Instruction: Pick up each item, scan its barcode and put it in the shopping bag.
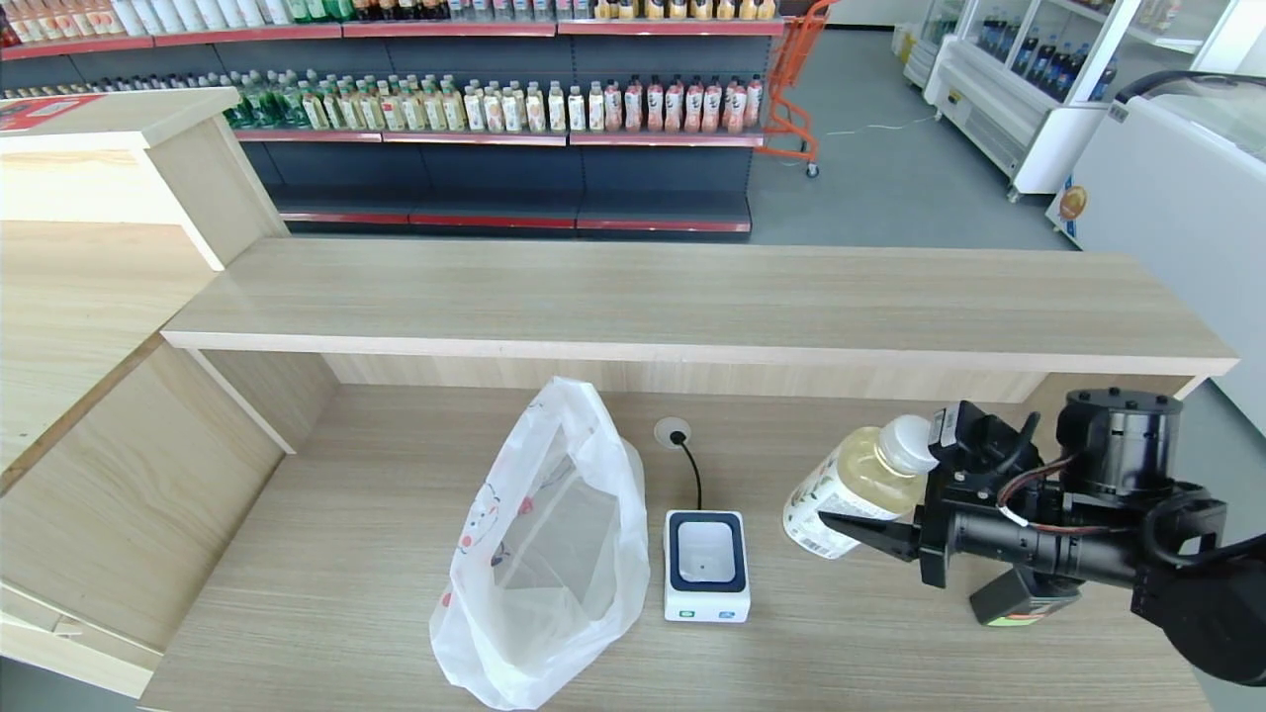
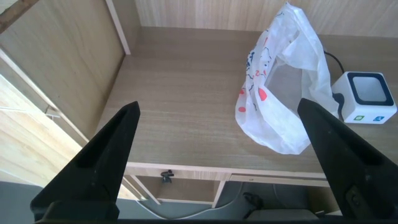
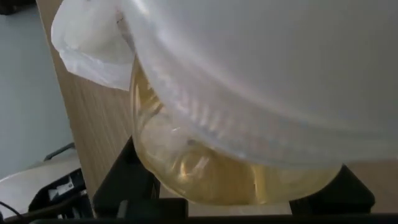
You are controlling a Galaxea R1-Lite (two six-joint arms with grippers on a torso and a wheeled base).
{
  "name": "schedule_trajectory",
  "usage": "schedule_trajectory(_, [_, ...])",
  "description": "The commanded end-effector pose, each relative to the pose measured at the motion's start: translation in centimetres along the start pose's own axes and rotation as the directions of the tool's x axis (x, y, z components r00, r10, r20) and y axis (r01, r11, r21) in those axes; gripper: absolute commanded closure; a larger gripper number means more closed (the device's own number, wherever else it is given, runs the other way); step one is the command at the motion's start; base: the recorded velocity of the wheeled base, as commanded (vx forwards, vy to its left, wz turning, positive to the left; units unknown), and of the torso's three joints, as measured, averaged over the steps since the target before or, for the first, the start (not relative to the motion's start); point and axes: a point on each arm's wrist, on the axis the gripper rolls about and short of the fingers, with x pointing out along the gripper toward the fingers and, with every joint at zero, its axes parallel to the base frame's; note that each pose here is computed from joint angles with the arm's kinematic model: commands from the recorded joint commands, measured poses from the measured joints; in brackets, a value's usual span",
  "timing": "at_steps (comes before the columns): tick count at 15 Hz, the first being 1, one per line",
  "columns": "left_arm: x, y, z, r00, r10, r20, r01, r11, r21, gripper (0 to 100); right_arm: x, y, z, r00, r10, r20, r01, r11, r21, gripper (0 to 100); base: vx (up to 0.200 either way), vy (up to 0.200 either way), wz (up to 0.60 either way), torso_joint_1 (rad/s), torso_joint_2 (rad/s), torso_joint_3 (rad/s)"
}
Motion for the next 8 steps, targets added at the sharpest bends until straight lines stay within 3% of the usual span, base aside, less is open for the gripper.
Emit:
schedule_trajectory(1, [0.0, 0.0, 0.0, 1.000, 0.000, 0.001, 0.000, 1.000, 0.000, 0, 2.6, -0.8, -2.6, 0.998, 0.065, 0.003, -0.065, 0.997, -0.042, 100, 0.000, 0.000, 0.00, 0.000, 0.00, 0.000])
schedule_trajectory(6, [0.0, 0.0, 0.0, 1.000, 0.000, 0.001, 0.000, 1.000, 0.000, 0, 5.3, -1.5, -5.2, 0.971, 0.202, 0.128, -0.146, 0.923, -0.355, 100, 0.000, 0.000, 0.00, 0.000, 0.00, 0.000])
schedule_trajectory(8, [0.0, 0.0, 0.0, 1.000, 0.000, 0.001, 0.000, 1.000, 0.000, 0, 6.1, -1.7, -5.9, 0.966, 0.217, 0.141, -0.149, 0.913, -0.380, 100, 0.000, 0.000, 0.00, 0.000, 0.00, 0.000])
